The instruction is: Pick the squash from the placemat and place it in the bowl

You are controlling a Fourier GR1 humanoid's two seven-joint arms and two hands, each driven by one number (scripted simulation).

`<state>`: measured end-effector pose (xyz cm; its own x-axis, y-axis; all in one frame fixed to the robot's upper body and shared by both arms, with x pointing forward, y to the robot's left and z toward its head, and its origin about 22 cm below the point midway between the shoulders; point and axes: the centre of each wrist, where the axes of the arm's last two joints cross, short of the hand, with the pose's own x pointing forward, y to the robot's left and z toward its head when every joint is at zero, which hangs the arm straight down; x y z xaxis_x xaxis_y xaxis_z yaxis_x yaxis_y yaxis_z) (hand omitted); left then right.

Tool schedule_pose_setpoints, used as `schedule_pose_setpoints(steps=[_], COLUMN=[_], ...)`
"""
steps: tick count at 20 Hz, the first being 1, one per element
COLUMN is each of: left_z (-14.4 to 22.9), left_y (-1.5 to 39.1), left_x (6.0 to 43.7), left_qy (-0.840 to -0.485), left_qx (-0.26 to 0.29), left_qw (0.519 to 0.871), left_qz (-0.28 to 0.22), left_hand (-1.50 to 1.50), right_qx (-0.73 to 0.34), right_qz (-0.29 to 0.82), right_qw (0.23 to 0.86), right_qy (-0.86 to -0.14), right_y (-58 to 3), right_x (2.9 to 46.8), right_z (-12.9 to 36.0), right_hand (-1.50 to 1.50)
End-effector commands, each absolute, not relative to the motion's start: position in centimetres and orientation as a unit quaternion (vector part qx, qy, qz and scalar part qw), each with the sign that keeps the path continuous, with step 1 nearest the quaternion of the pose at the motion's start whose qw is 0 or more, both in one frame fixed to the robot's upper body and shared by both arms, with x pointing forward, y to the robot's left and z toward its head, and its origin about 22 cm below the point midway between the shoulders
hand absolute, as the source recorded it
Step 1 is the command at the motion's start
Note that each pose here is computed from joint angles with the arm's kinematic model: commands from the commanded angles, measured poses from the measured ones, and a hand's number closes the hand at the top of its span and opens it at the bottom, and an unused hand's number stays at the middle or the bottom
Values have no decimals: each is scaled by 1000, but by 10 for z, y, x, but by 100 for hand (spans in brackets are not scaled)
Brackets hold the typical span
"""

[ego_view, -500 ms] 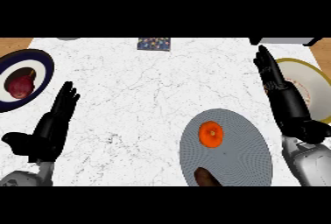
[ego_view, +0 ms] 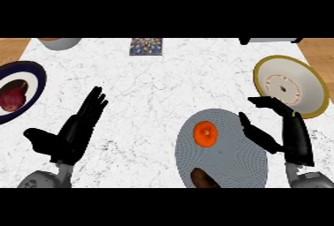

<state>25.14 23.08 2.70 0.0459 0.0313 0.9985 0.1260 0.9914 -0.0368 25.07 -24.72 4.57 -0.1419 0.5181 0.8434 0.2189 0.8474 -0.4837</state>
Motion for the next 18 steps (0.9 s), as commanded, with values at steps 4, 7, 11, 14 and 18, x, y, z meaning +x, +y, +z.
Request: schedule_pose_setpoints(steps=[4,7,11,14,18], left_z=[25,25,28,34,26], left_y=[206,204,209,207,198], left_x=[256,265,261,264,258], left_qy=[-673,-673,-669,-673,-670], left_qx=[-114,-116,-112,-119,-125], left_qw=[729,729,733,728,729], left_qz=[-49,-50,-54,-58,-62], left_hand=[0,0,0,0,0], right_qx=[-235,-290,-406,-436,-433], right_qz=[190,266,325,344,368], right_qw=[551,551,572,603,648], right_qy=[-778,-736,-634,-572,-507], right_y=[-179,-185,-200,-182,-142], right_x=[182,176,194,191,200], right_z=[10,26,34,50,86], right_hand=[-150,-150,-150,-150,-150])
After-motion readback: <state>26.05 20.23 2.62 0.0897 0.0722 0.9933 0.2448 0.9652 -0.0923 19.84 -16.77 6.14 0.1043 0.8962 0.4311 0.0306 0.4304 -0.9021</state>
